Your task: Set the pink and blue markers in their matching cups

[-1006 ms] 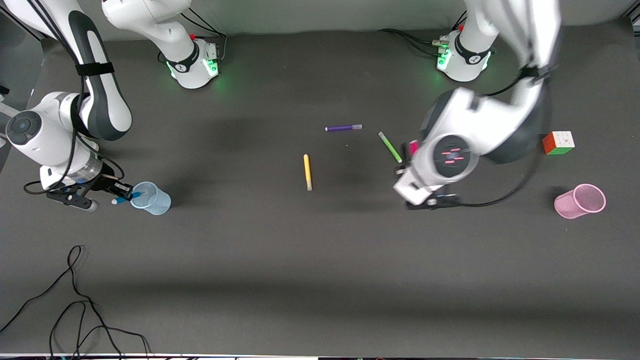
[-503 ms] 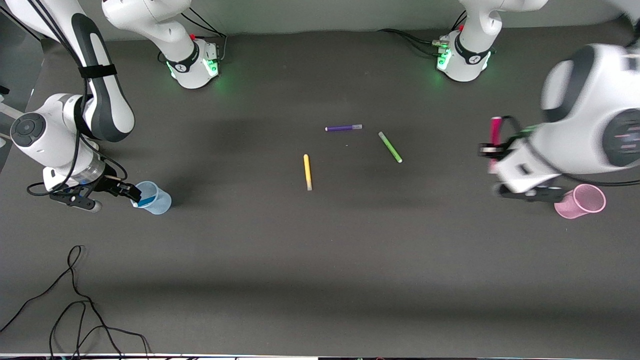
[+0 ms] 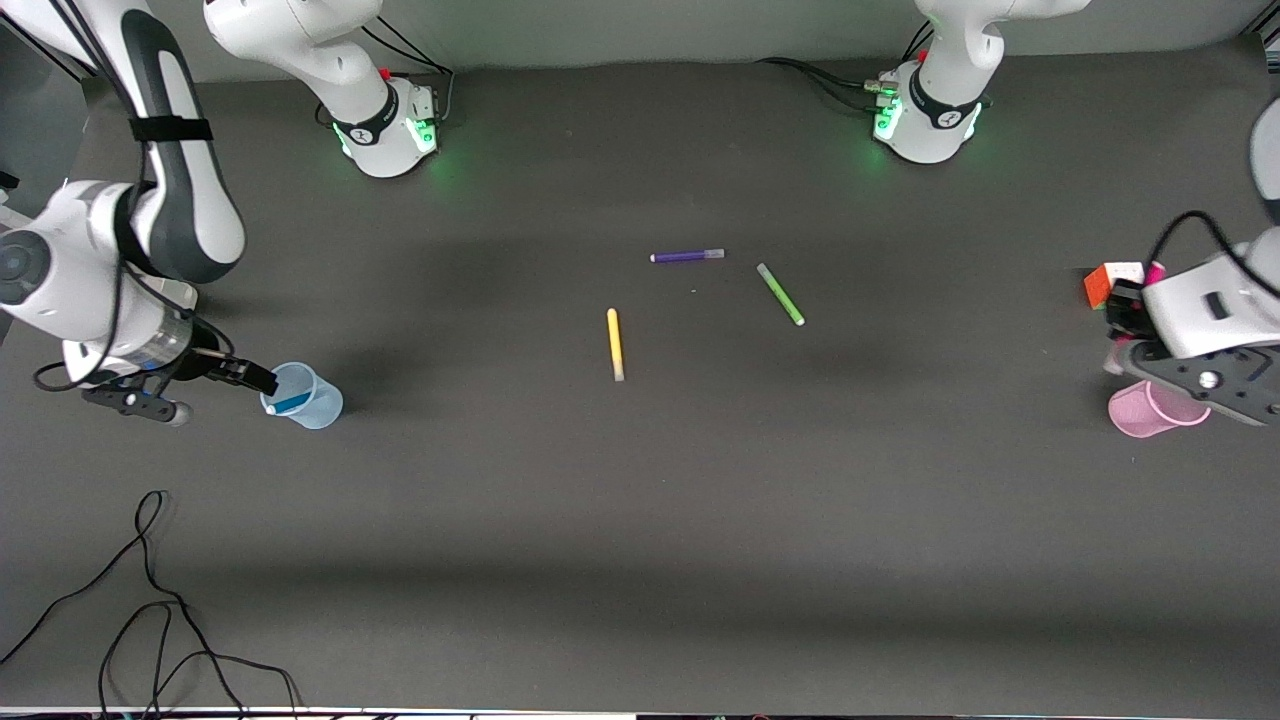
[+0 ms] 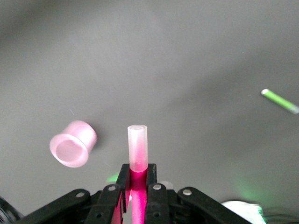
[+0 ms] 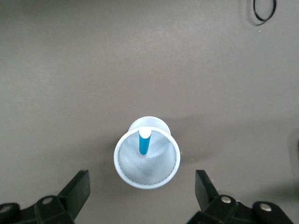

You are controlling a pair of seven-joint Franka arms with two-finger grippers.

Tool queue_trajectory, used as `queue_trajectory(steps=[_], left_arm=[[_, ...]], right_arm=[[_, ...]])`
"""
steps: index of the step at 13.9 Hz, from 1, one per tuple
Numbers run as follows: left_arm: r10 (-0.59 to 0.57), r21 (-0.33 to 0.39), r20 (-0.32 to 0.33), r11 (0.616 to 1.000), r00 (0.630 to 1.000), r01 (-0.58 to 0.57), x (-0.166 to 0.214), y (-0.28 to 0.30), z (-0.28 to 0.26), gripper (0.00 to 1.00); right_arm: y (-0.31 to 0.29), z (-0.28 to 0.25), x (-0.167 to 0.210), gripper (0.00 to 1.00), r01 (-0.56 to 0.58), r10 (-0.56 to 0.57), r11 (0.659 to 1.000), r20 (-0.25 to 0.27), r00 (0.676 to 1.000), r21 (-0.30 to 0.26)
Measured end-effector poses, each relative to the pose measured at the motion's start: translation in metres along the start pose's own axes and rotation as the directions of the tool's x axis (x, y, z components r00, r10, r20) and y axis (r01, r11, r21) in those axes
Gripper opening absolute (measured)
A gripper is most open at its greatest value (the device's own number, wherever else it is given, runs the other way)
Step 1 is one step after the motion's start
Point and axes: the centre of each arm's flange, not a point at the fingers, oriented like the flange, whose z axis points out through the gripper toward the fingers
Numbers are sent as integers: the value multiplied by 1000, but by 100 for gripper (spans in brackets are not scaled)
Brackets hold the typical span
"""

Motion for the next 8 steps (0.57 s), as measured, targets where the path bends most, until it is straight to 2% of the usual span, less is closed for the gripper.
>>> queue_trajectory(steps=[2, 4, 6, 8], left_arm=[[147, 28, -75, 989, 986, -145, -20, -39, 3, 17], [243, 23, -154, 970, 958, -242, -42, -70, 11, 17], [309, 9, -236, 949, 921, -316, -62, -94, 24, 17], [378, 13, -334, 918, 864, -397, -78, -114, 46, 17]], right_arm=[[-2, -30, 8, 100, 2, -2, 1000, 16, 1000, 2], [-7, -68, 17, 100, 23, -24, 1000, 15, 1000, 8], [-19, -103, 23, 100, 67, -67, 997, -32, 997, 22], [-36, -131, 21, 100, 92, -89, 994, -60, 994, 52]])
